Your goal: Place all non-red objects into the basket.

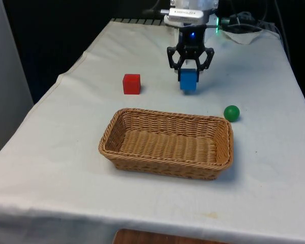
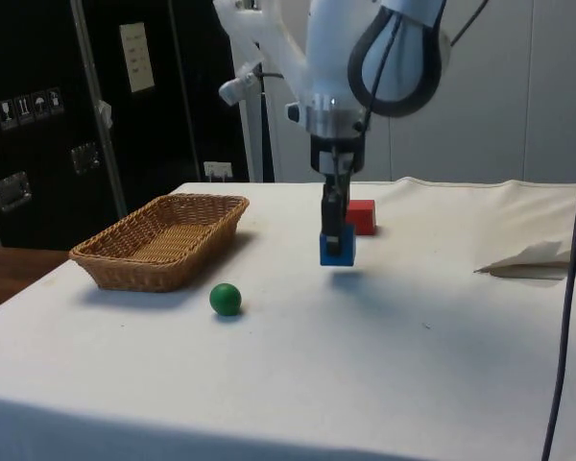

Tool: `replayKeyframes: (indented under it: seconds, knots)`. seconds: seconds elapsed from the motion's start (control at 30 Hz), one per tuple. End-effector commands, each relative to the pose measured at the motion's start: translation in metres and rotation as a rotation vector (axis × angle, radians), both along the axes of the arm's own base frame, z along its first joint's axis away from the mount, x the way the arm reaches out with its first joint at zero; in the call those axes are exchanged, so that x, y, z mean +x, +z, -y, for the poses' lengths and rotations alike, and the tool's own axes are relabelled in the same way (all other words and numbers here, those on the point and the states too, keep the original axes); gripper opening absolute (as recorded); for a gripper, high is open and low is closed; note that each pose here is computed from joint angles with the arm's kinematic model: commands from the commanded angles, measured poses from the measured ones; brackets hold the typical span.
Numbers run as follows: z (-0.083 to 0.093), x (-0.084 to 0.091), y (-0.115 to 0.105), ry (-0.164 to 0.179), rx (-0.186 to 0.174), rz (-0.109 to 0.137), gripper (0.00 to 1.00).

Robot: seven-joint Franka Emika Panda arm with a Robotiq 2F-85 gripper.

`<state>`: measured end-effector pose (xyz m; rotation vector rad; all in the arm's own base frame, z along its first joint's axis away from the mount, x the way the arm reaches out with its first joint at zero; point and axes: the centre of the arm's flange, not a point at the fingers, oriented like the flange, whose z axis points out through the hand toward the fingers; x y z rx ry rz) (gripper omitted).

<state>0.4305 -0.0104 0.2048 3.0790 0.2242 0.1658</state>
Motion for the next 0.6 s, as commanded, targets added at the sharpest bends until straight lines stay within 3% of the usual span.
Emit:
replayKeyframes:
  seconds: [0.0,0.33,0.57]
  knots:
    - [0.000,0.002,0.002,-0.005,-0.004,-0.002,0.02]
    - [-0.010,0.007,0.031,0.003,0.034,0.020,0.02]
    - [-0.018,0.024,0.061,0.004,0.042,0.030,0.02]
